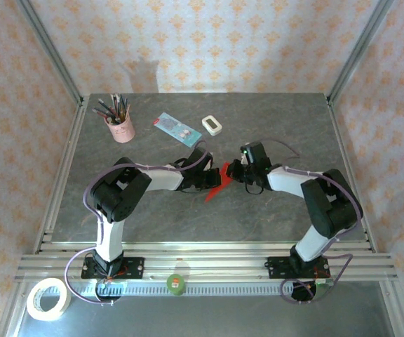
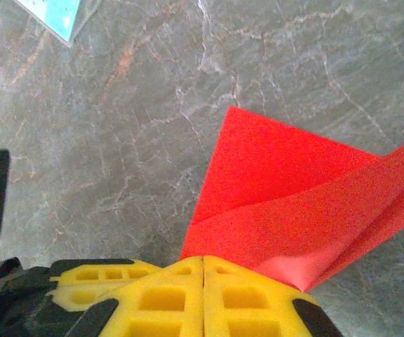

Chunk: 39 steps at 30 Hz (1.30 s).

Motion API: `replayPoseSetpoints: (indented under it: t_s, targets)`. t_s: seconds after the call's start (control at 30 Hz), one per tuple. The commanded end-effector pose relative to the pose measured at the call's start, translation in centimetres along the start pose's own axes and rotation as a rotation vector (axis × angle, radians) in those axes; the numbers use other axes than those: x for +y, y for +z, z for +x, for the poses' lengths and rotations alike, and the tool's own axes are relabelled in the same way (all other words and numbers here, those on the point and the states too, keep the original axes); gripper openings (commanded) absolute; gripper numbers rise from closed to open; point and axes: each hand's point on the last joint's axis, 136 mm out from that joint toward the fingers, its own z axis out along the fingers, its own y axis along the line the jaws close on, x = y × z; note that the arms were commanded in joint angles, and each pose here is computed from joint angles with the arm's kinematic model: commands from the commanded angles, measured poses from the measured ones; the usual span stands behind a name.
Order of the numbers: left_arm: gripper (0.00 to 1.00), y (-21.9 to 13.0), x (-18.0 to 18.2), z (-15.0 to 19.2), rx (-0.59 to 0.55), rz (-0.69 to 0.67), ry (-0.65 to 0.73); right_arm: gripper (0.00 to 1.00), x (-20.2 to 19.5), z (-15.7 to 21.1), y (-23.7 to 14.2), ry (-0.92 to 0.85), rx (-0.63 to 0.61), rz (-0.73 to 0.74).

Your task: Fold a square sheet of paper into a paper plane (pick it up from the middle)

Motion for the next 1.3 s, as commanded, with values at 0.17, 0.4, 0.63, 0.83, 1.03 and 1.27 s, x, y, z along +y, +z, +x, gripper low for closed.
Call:
replayPoseSetpoints:
  t_s: [0.17, 0.4, 0.63, 0.83, 1.03, 1.27]
  targets:
    - [0.0, 0.5, 4.9, 2.7, 0.069, -0.18, -0.021, 0.03, -0.5, 1.7, 1.6, 0.009, 0.071, -0.019]
    - [0.0, 0.5, 6.5, 4.1, 0.119, -0.233, 0.001, 0.01, -3.2, 1.4, 2.7, 0.063, 0.078, 0.064]
    - [0.0, -0.4, 10.1, 6.6, 0.187, -0.353, 0.044, 0.01, -6.1, -0.7, 2.4, 0.127, 0.05, 0.133]
    - [0.0, -0.7, 11.4, 7.8, 0.214, -0.38, 0.049, 0.02, -7.8, -3.2, 2.2, 0.174, 0.017, 0.14]
    - [0.0, -0.6, 11.3, 7.9, 0.216, -0.372, 0.052, 0.02, -10.0, -6.0, 2.0, 0.238, -0.018, 0.129]
    - [0.0, -0.4, 10.9, 7.6, 0.217, -0.355, 0.072, 0.02, -10.7, -8.8, 1.4, 0.234, -0.059, 0.142]
